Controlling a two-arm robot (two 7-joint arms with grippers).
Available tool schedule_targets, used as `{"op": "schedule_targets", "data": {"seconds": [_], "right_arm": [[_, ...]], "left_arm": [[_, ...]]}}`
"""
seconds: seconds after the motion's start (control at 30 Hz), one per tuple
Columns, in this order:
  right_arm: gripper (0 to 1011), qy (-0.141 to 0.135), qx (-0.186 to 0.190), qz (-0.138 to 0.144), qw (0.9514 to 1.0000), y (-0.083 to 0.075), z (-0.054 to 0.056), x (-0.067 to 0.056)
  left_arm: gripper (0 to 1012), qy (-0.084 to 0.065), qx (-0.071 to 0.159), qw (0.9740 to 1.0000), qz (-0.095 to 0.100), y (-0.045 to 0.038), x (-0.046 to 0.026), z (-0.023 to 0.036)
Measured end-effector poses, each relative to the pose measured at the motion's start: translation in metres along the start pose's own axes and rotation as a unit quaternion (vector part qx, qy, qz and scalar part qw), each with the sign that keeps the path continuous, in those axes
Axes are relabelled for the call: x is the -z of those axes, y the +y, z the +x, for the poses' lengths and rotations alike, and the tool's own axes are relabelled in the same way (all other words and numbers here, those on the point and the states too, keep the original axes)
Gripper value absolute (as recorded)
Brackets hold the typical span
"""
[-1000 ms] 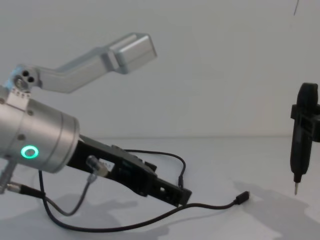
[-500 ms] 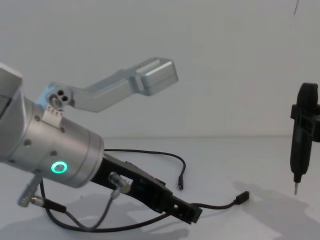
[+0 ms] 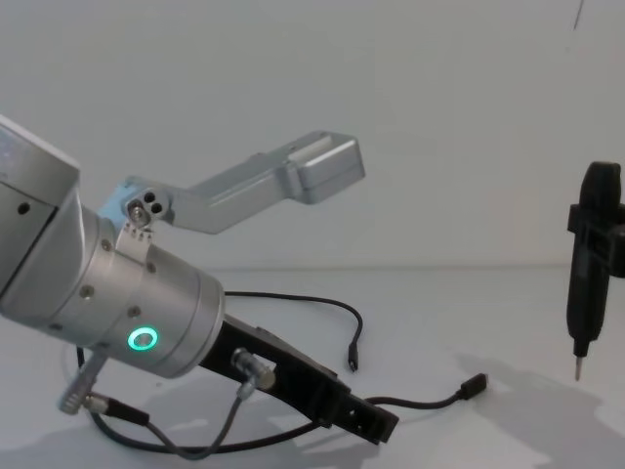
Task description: Pick up the data cable with the one hand.
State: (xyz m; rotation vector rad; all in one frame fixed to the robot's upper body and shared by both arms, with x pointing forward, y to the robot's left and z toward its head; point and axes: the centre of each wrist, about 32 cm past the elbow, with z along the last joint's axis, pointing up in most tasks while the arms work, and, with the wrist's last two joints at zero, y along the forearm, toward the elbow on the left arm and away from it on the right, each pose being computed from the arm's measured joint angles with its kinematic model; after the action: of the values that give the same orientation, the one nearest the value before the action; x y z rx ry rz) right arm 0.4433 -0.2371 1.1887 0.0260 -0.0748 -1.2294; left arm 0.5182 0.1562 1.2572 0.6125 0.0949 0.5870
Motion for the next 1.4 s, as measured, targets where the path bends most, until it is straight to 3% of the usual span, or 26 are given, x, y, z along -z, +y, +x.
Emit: {"op": "schedule_targets", "data": {"seconds": [0.43, 0.7, 0.9, 1.2, 1.23, 1.4], "right_arm": [[279, 0.000, 0.000, 0.000, 1.0000, 0.0000, 0.0000, 0.0000], [279, 0.000, 0.000, 0.000, 1.0000, 0.0000, 0.0000, 0.0000], [279, 0.000, 0.000, 0.000, 1.0000, 0.0000, 0.0000, 0.0000], [279, 0.001, -0.002, 0.001, 1.0000, 0.0000, 0.0009, -0.0011], [279, 0.002, -0.003, 0.002, 1.0000, -0.0001, 0.0012, -0.0016], [279, 0.014, -0.016, 0.009, 0.9997, 0.0002, 0.0058, -0.0086]], "left_arm": [[483, 0.001, -0.002, 1.0000, 0.003, -0.0034, -0.0006, -0.0011], [176, 0.002, -0.002, 1.0000, 0.004, -0.0044, -0.0008, -0.0014], [42, 0.001, -0.002, 1.0000, 0.005, -0.0046, -0.0009, -0.0016], [36, -0.015, -0.002, 0.9999, -0.006, -0.0061, -0.0010, -0.0038], [36, -0.024, -0.002, 0.9996, -0.012, -0.0059, -0.0009, -0.0044], [36, -0.040, 0.001, 0.9988, -0.028, -0.0041, -0.0004, -0.0043]]}}
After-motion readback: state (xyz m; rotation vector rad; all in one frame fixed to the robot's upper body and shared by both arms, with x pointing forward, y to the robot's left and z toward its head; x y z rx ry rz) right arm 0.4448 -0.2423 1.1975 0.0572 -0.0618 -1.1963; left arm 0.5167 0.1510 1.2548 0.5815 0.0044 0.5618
